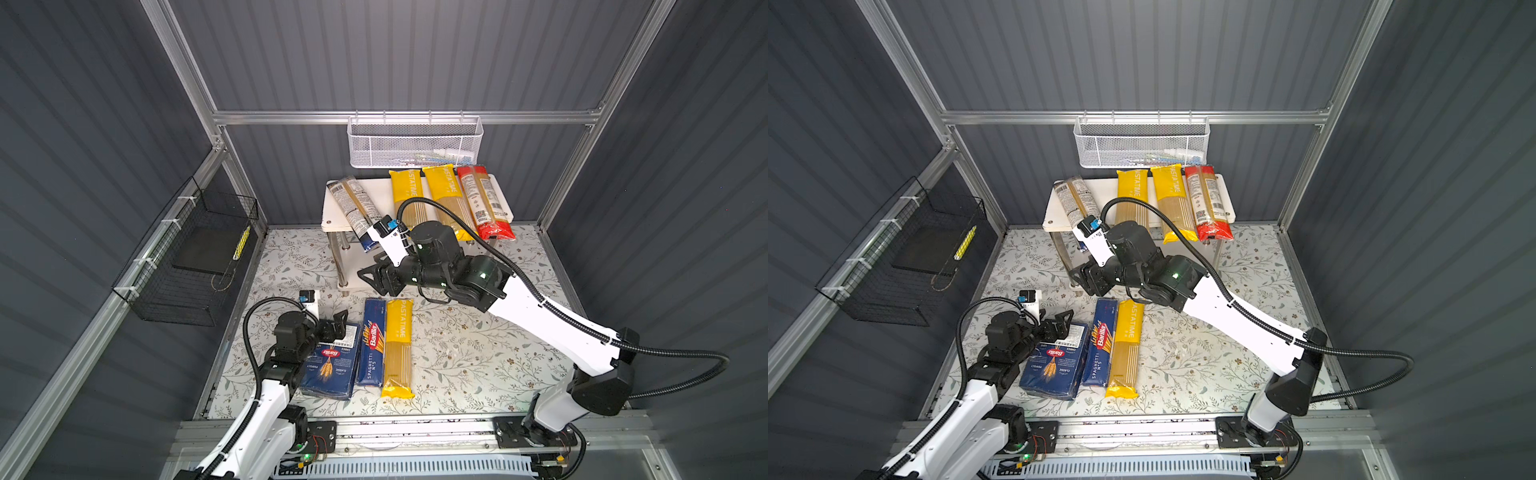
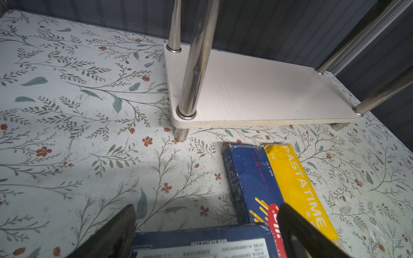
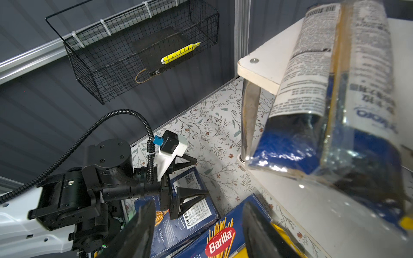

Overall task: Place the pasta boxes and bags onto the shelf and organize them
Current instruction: 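Open the right gripper and draw it back from the shelf, then move the right gripper down over the yellow PASTATIME spaghetti bag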

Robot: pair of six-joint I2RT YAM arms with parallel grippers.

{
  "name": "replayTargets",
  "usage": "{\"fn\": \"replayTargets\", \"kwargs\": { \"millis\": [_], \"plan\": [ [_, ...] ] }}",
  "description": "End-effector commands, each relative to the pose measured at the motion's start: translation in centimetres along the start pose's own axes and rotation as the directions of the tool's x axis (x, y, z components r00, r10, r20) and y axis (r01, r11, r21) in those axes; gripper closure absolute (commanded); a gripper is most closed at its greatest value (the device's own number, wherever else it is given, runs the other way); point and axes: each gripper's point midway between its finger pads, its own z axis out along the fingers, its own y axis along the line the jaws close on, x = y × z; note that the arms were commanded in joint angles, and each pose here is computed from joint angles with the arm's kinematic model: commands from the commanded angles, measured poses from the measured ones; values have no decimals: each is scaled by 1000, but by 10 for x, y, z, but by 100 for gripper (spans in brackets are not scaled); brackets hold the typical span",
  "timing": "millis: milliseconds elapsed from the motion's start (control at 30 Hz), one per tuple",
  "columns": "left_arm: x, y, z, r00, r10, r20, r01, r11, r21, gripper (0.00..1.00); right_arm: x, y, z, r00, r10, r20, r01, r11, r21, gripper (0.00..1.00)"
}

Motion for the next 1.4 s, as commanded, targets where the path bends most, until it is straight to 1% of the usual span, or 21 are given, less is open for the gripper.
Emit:
{"fn": "replayTargets", "kwargs": {
  "millis": [0, 167, 367, 600, 967, 1200, 1367],
  "plan": [
    [-8, -5, -2, 1000, 21, 15, -21, 1000, 13, 0, -8, -7, 3, 1000, -21, 7, 21, 1000, 22, 36],
    [-7, -4, -2, 1000, 20, 13, -20, 1000, 11, 0, -11, -11, 9, 999, -34, 14, 33, 999, 35, 36],
    [-7, -4, -2, 1000, 19, 13, -20, 1000, 10, 0, -8, -14, 19, 999, -50, -15, 50, 998, 42, 35],
    [-7, -4, -2, 1000, 20, 12, -20, 1000, 10, 1, -13, -15, 34, 997, -78, -22, 79, 996, 44, 34],
    [-7, -4, -2, 1000, 18, 13, -19, 1000, 8, 0, -22, -7, 63, 996, -85, -34, 84, 996, -16, 34],
    [-7, -4, -2, 1000, 20, 15, -20, 1000, 10, 1, -24, -8, 80, 996, -80, -36, 79, 997, -28, 31],
    [-7, -5, -3, 1000, 22, 16, -22, 1000, 13, 1, -31, -4, 88, 997, -72, -16, 71, 996, -50, 30]
  ]
}}
